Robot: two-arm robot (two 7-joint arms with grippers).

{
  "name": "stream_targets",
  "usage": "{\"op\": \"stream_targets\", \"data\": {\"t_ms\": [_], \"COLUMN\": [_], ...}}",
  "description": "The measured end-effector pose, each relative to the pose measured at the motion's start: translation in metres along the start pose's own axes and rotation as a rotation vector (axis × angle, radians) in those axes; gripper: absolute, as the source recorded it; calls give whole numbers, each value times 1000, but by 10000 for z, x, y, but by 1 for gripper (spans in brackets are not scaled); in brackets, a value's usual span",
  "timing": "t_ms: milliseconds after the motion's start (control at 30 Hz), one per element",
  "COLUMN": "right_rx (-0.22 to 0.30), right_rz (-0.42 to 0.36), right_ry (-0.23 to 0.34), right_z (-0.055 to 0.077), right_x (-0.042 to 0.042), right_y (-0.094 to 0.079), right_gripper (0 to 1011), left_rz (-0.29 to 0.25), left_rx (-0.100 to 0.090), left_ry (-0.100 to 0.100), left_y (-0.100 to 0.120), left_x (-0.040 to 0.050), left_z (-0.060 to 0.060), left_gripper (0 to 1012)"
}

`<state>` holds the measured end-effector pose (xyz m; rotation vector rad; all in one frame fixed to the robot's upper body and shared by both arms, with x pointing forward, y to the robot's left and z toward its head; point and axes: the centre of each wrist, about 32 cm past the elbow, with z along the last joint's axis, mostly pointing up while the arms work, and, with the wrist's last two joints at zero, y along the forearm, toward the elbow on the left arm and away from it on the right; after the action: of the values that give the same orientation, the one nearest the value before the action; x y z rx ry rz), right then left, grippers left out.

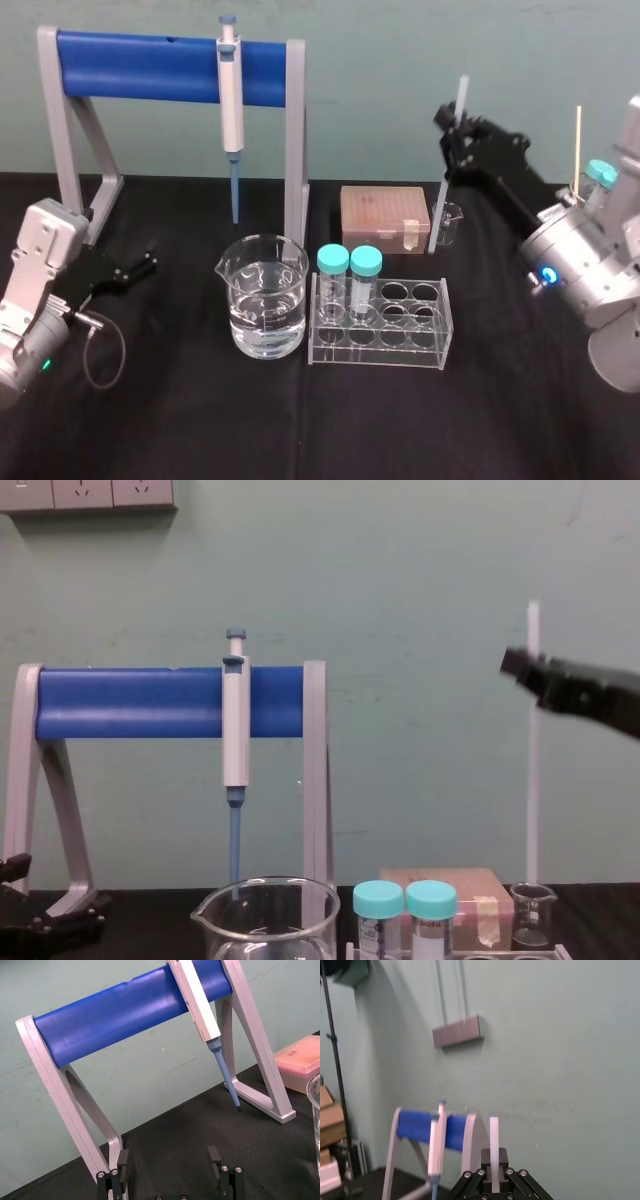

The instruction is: Pick up the stirring rod with one hand, then place it down.

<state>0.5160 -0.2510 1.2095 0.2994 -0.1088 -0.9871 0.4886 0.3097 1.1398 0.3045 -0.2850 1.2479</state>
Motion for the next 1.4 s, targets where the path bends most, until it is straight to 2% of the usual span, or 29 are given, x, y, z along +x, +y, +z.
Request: {"op": "stream_targets", "data": {"t_ms": [133, 267, 733, 1400], "right_rx": [43, 59, 29, 23], "right_rz": [0, -4, -24, -25], "right_ry": [-11, -22, -30, -36], "right_z": [106, 159, 154, 141], "right_x": [3, 7, 7, -6], "right_y": [6, 3, -34, -60], "right_gripper": [74, 74, 74, 74], "left_rz": [0, 0, 0, 0], "left_rx": [0, 0, 0, 0], "left_ry": [0, 0, 0, 0], "left_y": [0, 0, 0, 0], "left_x": [0, 0, 0, 0], "left_z": [0, 0, 0, 0], "left_gripper": [1000, 1000, 1000, 1000]}}
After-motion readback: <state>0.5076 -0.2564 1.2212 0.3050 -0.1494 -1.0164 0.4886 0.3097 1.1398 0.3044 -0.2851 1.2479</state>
